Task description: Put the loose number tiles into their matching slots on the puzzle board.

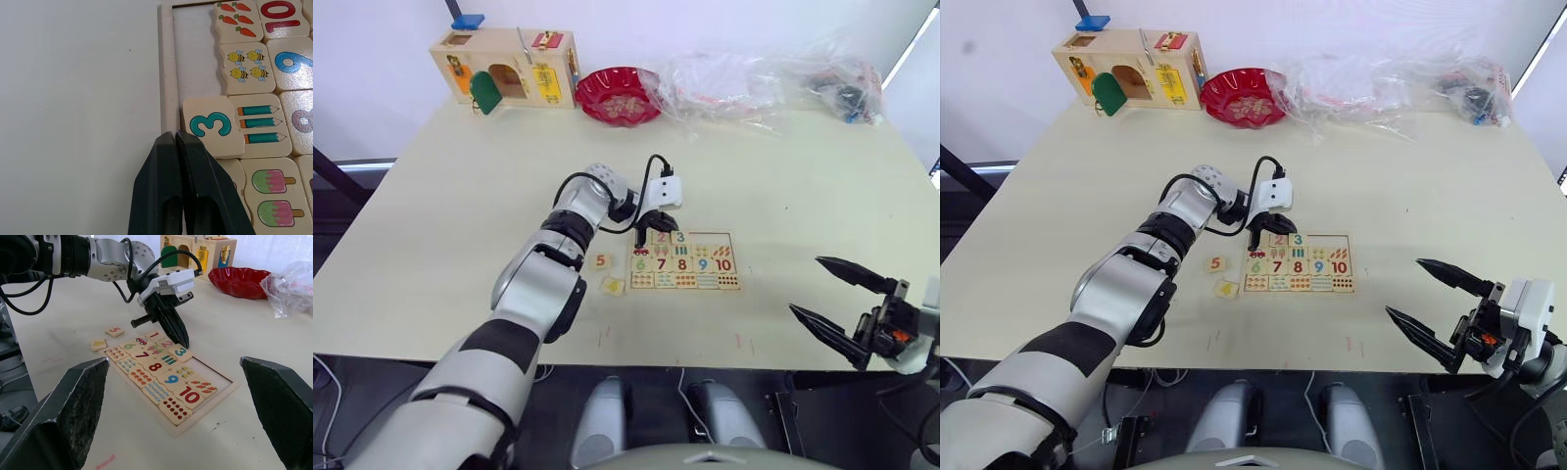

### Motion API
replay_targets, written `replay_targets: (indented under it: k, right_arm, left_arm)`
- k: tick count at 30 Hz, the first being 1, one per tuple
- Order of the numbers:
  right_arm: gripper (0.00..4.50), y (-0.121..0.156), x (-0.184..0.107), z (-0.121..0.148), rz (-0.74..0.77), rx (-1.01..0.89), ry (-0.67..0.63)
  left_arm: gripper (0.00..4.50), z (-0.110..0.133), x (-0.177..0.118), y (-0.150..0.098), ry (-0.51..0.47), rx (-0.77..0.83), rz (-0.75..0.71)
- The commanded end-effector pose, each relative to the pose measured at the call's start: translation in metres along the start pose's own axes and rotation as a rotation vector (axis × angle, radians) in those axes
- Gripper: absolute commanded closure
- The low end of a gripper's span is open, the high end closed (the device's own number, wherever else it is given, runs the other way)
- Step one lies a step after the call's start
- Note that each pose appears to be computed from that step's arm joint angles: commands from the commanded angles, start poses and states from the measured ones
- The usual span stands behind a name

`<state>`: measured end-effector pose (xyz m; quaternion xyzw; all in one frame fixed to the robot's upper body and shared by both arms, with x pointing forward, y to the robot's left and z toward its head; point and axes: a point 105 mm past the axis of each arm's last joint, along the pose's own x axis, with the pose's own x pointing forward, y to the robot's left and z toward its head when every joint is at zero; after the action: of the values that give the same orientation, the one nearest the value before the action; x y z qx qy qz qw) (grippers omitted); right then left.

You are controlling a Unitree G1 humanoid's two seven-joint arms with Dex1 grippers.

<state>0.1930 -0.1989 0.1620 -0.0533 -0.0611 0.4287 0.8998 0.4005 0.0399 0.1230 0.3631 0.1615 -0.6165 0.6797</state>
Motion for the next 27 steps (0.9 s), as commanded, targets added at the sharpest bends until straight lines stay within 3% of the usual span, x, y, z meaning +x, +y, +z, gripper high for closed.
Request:
replay_targets:
  k: [1, 14, 23, 27]
  right_arm:
    - [0.0, 0.002, 0.002, 0.01, 0.015, -0.035, -0.022]
    - [0.0, 0.003, 0.001, 0.01, 0.014, -0.034, -0.022]
    - [0.0, 0.003, 0.001, 0.01, 0.018, -0.031, -0.022]
    - [0.0, 0.002, 0.003, 0.01, 0.031, -0.03, -0.023]
  left_arm:
    - [4.39, 0.011, 0.001, 0.003, -0.02, 0.04, 0.014]
    - [4.39, 0.01, 0.003, 0.004, -0.006, 0.046, 0.029]
    - [4.39, 0.007, -0.022, 0.017, -0.011, 0.022, 0.08]
    - [4.39, 0.011, -0.043, 0.022, -0.11, -0.064, 0.087]
